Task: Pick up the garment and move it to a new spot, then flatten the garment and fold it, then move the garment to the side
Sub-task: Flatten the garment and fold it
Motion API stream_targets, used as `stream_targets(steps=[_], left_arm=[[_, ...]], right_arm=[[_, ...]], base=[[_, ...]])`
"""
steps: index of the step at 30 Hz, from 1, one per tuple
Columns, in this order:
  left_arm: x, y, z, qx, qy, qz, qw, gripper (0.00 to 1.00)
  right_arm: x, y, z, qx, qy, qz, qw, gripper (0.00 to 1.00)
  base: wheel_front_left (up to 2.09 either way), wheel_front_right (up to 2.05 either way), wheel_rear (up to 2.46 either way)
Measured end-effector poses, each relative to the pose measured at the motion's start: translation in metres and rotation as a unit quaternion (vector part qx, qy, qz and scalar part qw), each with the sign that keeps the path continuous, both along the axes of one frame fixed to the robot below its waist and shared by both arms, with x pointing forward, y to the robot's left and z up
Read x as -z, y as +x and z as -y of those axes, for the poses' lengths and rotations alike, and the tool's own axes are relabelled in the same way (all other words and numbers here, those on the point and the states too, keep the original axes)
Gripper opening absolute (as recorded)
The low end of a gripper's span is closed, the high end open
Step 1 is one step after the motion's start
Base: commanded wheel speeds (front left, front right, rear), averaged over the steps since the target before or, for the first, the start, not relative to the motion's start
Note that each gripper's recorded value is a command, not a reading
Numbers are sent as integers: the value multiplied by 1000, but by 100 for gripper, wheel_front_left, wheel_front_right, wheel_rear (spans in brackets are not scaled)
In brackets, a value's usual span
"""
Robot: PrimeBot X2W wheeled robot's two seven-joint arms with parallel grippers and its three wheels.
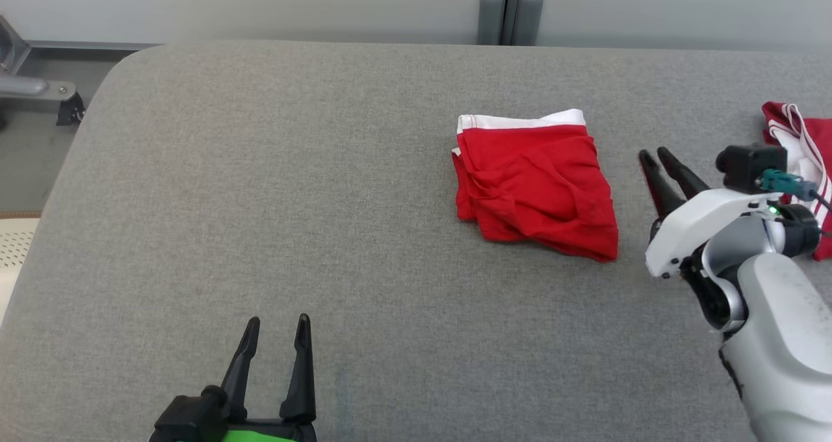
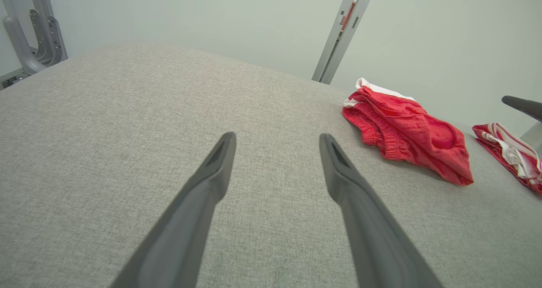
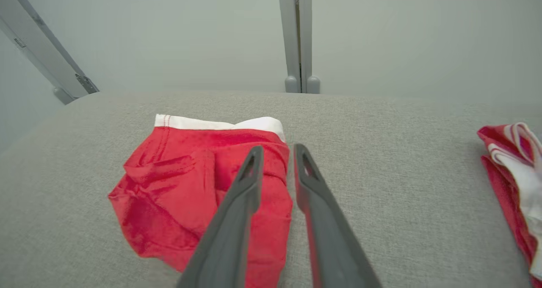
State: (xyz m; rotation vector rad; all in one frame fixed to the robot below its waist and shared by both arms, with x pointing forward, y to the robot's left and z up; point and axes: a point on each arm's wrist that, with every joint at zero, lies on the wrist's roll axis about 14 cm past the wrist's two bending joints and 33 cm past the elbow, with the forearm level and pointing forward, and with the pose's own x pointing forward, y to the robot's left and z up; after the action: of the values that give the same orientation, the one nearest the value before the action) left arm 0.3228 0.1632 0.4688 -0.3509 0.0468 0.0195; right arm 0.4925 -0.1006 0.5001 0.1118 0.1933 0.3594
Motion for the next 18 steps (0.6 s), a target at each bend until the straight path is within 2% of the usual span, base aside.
stream_targets(steps=[4,7,12,18], left_arm=[[5,3,-1,-1,0,-8,1000,100],[9,6,-3,-3,-1,-15,1000,100],[14,10,-11,-18,-5,-25,1000,100],[19,9,-21,-36,-7,-34,999,100]], right_arm=[[13,15,22,15,-36,-28,999,0],[33,22,22,11,-51,-62,997,0],[66,27,-6,-27,-59,-111,992,0],[83,27,-49,-82,-53,-133,986,0]], base=[[0,0,0],[0,0,0],[0,0,0],[0,0,0]])
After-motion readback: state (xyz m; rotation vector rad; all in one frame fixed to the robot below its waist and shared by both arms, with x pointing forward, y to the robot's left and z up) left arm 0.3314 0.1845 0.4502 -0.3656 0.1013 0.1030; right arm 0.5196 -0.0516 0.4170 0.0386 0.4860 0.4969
